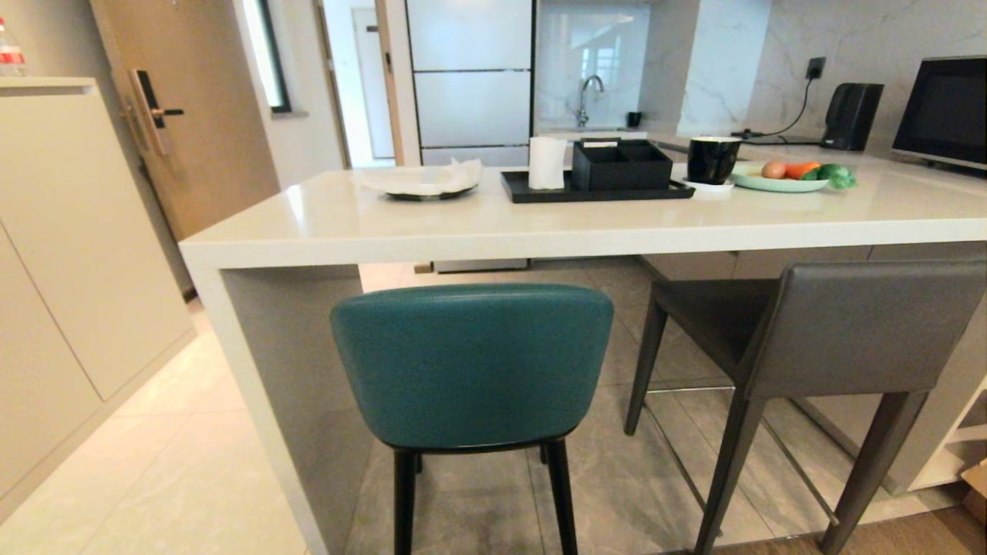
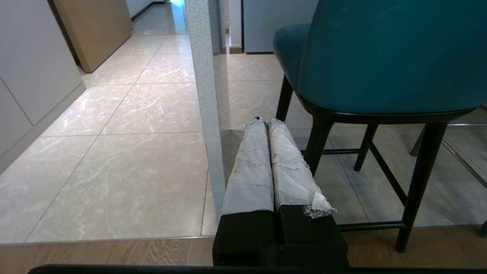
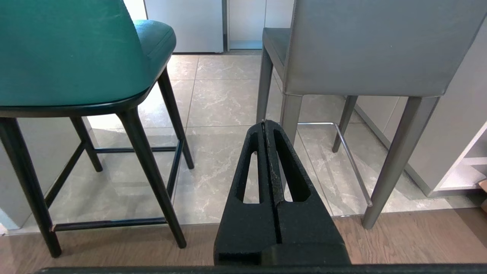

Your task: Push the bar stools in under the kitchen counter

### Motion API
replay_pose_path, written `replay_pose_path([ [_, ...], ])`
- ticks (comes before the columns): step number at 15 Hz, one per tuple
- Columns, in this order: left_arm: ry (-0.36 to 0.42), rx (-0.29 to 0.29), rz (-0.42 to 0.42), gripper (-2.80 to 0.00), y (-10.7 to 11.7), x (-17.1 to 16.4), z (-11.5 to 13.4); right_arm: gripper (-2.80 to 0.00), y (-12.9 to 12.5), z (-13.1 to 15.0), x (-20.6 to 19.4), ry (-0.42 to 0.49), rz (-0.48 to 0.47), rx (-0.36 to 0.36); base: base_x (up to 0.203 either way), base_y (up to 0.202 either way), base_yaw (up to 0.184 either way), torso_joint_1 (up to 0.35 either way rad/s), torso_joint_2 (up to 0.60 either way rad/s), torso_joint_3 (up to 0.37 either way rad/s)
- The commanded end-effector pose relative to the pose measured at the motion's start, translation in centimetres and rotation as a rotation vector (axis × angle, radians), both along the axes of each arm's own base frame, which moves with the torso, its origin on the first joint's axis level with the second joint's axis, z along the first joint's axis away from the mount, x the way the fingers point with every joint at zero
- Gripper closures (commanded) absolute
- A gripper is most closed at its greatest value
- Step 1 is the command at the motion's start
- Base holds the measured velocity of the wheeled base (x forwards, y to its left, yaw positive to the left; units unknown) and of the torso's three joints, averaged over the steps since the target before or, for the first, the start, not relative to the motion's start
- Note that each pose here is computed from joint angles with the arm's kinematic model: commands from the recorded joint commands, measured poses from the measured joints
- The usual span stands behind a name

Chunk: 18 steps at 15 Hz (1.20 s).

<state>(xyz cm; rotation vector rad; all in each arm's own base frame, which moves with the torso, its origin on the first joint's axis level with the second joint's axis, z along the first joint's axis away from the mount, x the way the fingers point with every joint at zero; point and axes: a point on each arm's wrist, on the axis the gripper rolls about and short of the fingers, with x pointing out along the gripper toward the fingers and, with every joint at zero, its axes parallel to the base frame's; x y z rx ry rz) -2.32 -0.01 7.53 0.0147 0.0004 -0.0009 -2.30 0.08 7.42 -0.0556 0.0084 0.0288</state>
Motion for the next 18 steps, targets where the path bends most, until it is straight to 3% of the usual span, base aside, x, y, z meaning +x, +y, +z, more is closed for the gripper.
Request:
replay_pose_path([
  [1, 0.003, -0.001, -0.001, 0.0, 0.0, 0.03, 0.01, 0.0, 0.0, 0.0, 0.02, 0.003, 0.001, -0.001, 0.0, 0.0, 0.0, 0.0, 0.0, 0.0],
  [6, 0.004, -0.001, -0.001, 0.0, 0.0, 0.04, 0.01, 0.0, 0.0, 0.0, 0.02, 0.003, 0.0, 0.0, -0.001, -0.04, 0.002, 0.001, 0.0, 0.0],
  [18, 0.001, -0.009, -0.003, 0.0, 0.0, 0.03, 0.03, 0.0, 0.0, 0.0, 0.02, 0.003, 0.0, 0.0, 0.0, -0.195, 0.002, 0.002, 0.0, 0.001],
])
